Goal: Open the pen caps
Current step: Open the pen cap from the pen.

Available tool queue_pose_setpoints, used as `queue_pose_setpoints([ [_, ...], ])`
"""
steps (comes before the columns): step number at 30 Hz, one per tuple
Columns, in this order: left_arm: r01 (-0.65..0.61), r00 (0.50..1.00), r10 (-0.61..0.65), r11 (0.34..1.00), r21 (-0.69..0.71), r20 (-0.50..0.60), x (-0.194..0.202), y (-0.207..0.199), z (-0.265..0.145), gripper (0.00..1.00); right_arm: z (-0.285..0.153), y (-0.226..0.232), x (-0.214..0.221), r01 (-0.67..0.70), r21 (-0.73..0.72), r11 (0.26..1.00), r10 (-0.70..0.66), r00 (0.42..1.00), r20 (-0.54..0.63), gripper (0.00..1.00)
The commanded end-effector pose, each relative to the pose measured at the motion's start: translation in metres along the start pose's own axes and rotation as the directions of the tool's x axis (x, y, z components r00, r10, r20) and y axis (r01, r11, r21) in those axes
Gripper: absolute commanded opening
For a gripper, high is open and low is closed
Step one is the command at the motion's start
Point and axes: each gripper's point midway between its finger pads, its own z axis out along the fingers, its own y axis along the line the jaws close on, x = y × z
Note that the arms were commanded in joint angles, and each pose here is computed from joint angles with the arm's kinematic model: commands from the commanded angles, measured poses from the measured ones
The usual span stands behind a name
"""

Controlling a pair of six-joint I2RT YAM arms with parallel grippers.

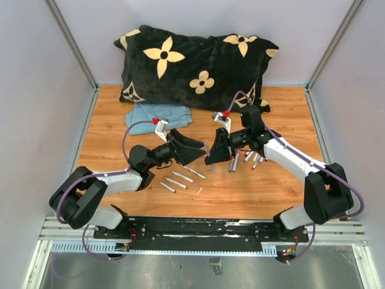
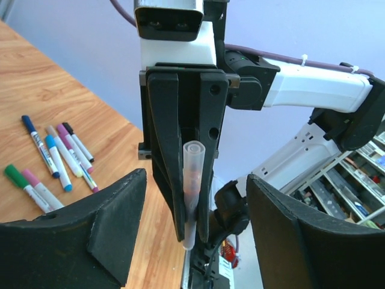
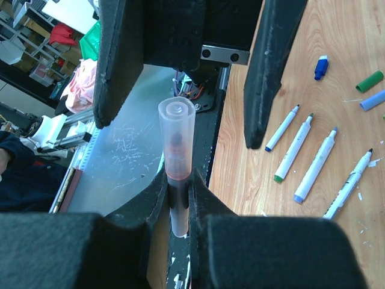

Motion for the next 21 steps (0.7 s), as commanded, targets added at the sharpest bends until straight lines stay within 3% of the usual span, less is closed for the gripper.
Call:
queue_pose_setpoints([
  [1,-0.004,1.000,0.002,0.993,0.119,0.023,-0.013,-0.018,0.010,0.68,0.007,0.009,-0.004,0.038,-0.060,0.997,-0.039,0.999,-0.014,0.06],
  [5,0.014,1.000,-0.017,0.991,0.131,0.021,-0.013,-0.015,0.015,0.59,0.008,0.009,-0.003,0.035,-0.061,0.998,-0.036,0.999,-0.018,0.06],
  [11,0.037,0.999,-0.039,0.989,0.140,0.010,-0.010,-0.011,0.019,0.34,0.009,0.005,-0.001,0.024,-0.056,0.998,-0.026,0.999,-0.024,0.07],
  [14,0.040,0.999,-0.041,0.989,0.142,0.003,-0.007,-0.010,0.018,0.26,0.009,0.005,-0.001,0.022,-0.051,0.998,-0.023,0.999,-0.026,0.08],
  [18,0.038,0.999,-0.040,0.990,0.136,0.015,-0.009,-0.009,0.018,0.07,0.009,0.003,-0.001,0.024,-0.039,0.999,-0.025,0.999,-0.027,0.16],
  [21,0.036,0.996,-0.043,0.995,0.094,0.075,-0.018,-0.004,0.016,0.01,0.009,0.001,0.000,0.026,-0.017,1.000,-0.026,0.999,-0.029,0.28],
])
